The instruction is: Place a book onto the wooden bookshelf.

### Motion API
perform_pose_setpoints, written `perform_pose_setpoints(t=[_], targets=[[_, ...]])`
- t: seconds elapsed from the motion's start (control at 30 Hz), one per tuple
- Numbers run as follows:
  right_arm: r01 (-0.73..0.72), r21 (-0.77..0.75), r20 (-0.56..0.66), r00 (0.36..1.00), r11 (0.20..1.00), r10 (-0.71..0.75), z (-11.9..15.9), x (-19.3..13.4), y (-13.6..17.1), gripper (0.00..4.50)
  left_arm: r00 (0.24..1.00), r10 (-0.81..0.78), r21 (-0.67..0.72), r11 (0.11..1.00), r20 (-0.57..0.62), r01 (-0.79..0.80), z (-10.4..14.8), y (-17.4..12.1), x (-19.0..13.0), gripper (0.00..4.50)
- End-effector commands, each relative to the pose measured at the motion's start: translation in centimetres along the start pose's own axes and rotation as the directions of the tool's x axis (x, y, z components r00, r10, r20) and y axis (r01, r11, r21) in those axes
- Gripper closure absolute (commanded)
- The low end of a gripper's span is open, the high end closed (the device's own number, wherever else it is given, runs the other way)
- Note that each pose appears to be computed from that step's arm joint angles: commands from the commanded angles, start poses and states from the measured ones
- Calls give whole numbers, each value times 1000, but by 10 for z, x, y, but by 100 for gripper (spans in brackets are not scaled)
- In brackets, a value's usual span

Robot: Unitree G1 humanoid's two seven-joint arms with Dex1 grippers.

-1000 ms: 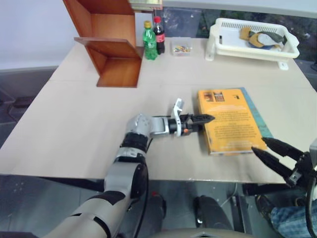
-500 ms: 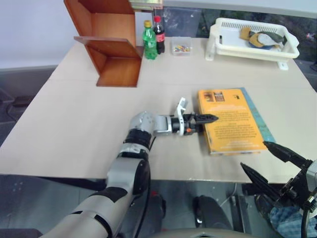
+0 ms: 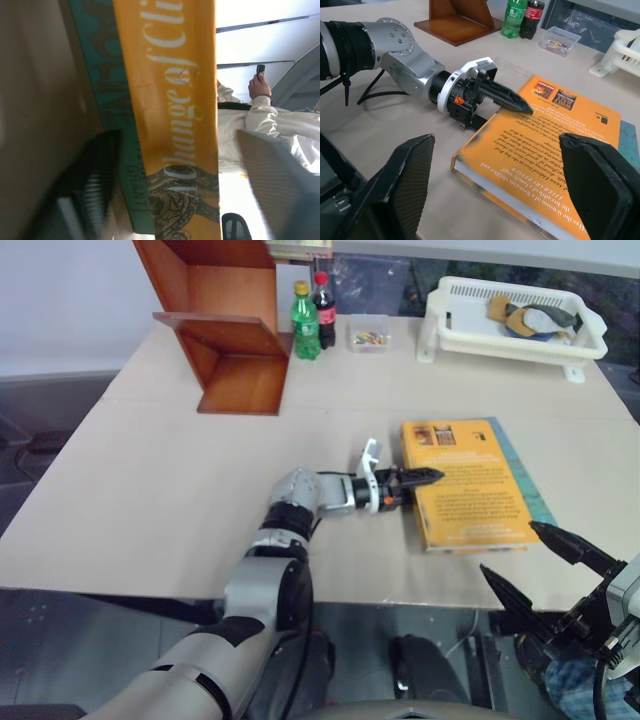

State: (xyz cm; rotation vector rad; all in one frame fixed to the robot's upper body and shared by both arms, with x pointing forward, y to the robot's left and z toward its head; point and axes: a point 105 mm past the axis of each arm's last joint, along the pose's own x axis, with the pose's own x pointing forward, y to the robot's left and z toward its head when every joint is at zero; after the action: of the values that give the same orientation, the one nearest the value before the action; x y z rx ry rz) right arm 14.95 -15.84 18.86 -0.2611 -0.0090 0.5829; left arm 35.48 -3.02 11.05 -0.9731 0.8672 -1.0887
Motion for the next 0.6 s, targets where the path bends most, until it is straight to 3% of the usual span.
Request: perform_pose_setpoints(t=[0.03,0.1,0.13,0.47,0.53,0.6], targets=[[8,-7,49,999,1000,-7,10,4,1,39,1000,-13,-1,1000,8,13,5,-6,0,262],[18,-21,59,998,1000,-16,11,8,-1,39,1000,-22,-1,1000,18,22,9,-8,-4,355],[23,-27,60,998,999,-22,11,10,-2,39,999,-22,-4,1000,31,22,13,-8,-7,379],[24,-21,78,997,999,-23,11,35,-7,39,985,-23,81,997,168,10,59,-31,-69,379],[11,-17,87,996,1000,-10,11,41,-8,39,979,-13,159,987,202,-19,71,-42,-87,379],[-18,-10,104,994,1000,19,11,51,-11,39,967,-5,422,900,256,-108,88,-72,-113,379]])
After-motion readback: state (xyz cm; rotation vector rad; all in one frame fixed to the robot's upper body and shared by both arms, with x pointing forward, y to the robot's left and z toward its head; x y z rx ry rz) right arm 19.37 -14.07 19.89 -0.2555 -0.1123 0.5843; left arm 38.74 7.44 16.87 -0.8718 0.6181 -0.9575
